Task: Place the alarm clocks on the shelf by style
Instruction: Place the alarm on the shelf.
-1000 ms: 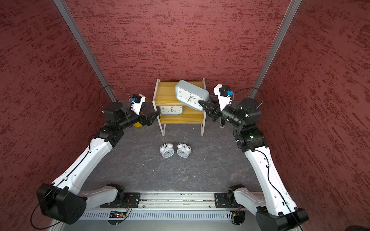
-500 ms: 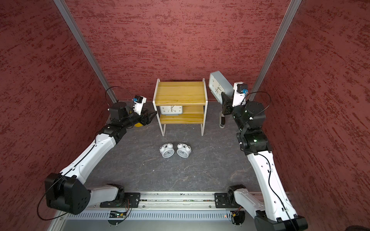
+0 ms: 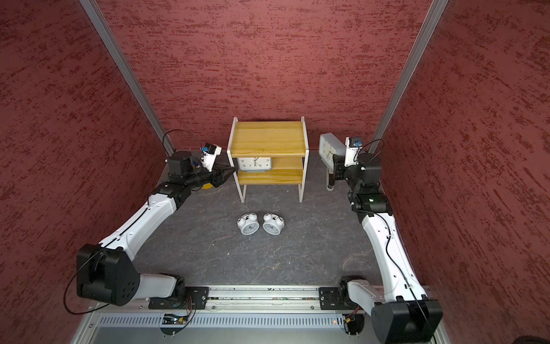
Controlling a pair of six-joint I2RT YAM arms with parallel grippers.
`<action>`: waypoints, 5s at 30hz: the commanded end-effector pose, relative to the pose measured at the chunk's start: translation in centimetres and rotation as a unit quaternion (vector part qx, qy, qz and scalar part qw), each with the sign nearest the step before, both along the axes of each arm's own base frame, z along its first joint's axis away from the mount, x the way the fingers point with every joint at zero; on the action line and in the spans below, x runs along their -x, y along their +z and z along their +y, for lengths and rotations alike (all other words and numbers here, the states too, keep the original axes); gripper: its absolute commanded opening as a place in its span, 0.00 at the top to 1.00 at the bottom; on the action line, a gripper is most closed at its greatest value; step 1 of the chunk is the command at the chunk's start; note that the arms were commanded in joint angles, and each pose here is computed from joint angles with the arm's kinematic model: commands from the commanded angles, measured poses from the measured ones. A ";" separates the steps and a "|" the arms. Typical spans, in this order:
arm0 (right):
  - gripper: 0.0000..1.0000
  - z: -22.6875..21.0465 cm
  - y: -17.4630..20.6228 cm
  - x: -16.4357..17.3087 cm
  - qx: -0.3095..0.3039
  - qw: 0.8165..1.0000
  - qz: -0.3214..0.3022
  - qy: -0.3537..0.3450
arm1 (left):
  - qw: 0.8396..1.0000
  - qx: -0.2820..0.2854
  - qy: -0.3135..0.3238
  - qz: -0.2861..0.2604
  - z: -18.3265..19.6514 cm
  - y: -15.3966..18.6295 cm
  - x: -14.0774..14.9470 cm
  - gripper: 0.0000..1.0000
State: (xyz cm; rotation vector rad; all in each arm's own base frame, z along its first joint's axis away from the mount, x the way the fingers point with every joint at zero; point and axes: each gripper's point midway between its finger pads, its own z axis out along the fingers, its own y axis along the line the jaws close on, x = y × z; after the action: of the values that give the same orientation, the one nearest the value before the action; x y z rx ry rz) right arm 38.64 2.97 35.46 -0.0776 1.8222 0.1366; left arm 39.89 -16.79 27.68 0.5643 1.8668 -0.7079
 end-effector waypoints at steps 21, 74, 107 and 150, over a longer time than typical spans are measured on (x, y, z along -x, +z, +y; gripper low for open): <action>0.77 6.4 -2.7 -3.3 -0.005 0.978 -0.013 0.210 | 0.998 -0.017 0.066 0.001 2.1 -1.0 -2.8 0.76; 0.53 12.7 -10.4 -7.2 -0.049 0.919 0.004 0.391 | 0.999 -0.026 0.036 0.015 1.5 -1.7 -1.8 0.76; 0.58 10.6 -10.1 -4.7 -0.046 0.952 -0.013 0.301 | 0.999 -0.022 0.024 0.022 1.1 -1.9 -1.5 0.75; 0.67 11.7 -9.5 -7.5 -0.043 0.953 -0.011 0.299 | 1.000 -0.015 0.000 0.023 0.5 -1.7 -0.7 0.74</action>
State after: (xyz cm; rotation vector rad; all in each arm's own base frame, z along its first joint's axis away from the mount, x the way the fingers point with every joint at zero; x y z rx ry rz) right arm 45.72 14.56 24.16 -0.5692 1.7585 0.6708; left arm 40.59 -16.33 25.40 0.5560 1.9352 -0.6990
